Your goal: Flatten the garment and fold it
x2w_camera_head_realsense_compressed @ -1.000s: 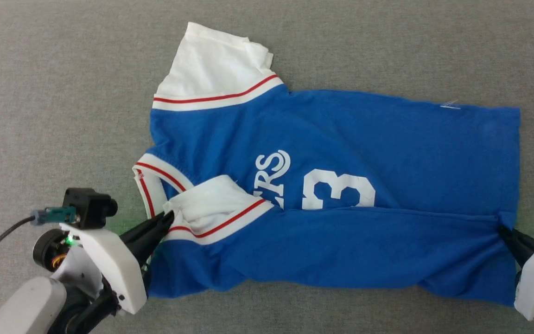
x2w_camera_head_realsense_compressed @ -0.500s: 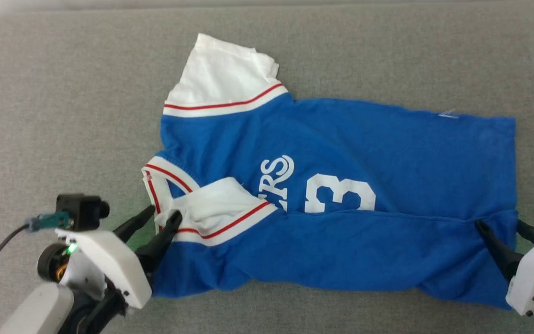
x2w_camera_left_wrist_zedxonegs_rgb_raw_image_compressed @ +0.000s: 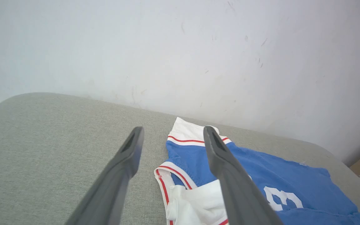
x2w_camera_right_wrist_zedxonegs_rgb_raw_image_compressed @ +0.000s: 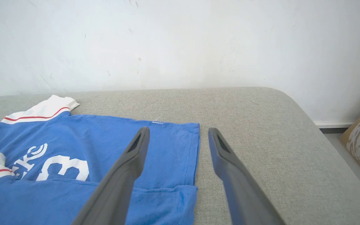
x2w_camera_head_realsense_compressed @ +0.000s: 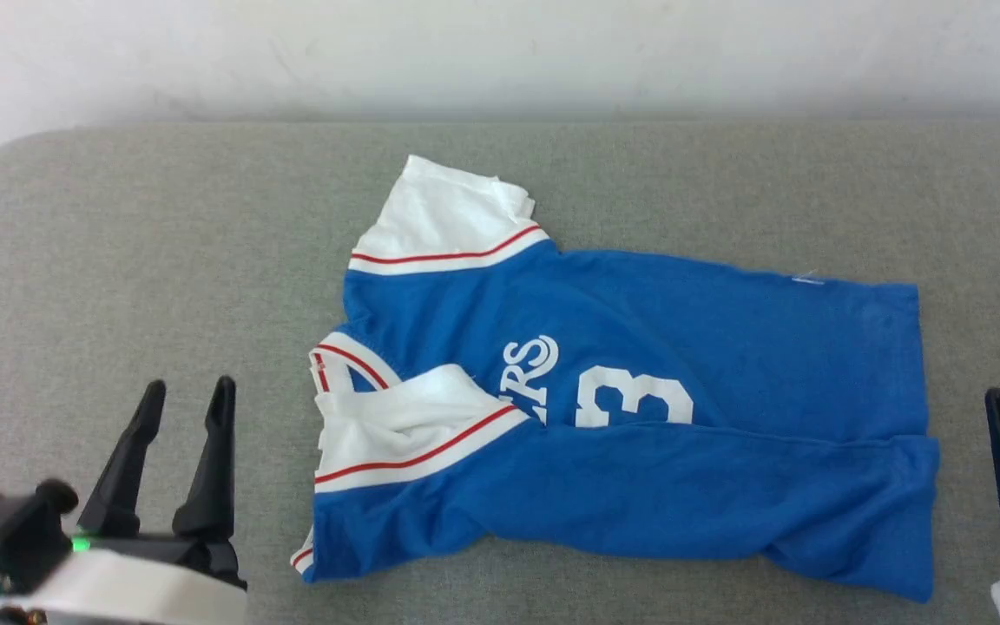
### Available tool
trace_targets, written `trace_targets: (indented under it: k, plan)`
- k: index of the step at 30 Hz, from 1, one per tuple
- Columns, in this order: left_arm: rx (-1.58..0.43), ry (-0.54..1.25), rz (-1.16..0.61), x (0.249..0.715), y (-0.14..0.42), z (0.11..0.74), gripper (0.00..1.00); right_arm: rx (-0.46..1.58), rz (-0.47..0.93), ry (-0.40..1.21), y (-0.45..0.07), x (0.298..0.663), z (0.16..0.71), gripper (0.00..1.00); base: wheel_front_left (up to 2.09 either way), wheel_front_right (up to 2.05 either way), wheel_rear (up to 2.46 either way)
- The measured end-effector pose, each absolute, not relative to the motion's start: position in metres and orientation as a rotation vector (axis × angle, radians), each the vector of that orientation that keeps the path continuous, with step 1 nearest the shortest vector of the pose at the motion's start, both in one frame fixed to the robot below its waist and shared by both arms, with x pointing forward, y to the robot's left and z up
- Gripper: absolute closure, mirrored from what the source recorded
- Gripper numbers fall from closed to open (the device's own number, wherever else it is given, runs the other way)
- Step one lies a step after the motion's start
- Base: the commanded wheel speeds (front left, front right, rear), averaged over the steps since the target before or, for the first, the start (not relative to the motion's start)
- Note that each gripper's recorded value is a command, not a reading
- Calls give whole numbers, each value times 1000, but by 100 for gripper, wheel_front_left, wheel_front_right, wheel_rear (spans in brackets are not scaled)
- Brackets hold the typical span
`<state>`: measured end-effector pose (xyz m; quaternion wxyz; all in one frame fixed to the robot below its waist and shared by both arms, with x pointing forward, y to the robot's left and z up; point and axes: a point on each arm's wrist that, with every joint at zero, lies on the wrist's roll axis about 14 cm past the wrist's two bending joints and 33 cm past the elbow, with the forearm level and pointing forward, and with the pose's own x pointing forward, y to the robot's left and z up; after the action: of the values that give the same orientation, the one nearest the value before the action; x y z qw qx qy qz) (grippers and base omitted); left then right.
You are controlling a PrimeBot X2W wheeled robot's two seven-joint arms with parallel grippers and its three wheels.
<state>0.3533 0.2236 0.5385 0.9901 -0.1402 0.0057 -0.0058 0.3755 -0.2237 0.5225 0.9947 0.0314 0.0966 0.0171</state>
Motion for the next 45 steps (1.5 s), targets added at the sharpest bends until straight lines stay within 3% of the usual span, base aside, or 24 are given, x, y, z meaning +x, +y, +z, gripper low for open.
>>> trace_targets:
  k: [5, 15, 29, 40, 41, 42, 43, 45]
  plan:
    - [-200, -81, 62, 331, 230, 550, 0, 6, 3, 71, -220, 359, 533, 0, 0, 0, 0]
    - [-188, -1, 109, 304, 221, 524, 0, 4, -18, 25, -220, 338, 526, 0, 0, 0, 0]
    - [-125, 599, -171, 312, 186, 445, 0, 12, 7, 87, -211, 348, 505, 0, 0, 0, 0]
    - [-166, 954, -181, 298, 180, 380, 0, -6, -6, 171, -214, 354, 482, 0, 0, 0, 0]
    - [-169, 968, -179, 299, 180, 377, 19, -11, -7, 176, -214, 354, 480, 0, 0, 0, 0]
    - [-177, 974, -175, 300, 180, 376, 60, -13, -5, 180, -214, 355, 480, 0, 0, 0, 0]
    - [-191, 973, -166, 301, 180, 375, 95, -16, -2, 185, -213, 355, 479, 0, 0, 0, 0]
    - [-203, 965, -153, 303, 181, 375, 100, -22, 11, 186, -208, 356, 480, 0, 0, 0, 0]
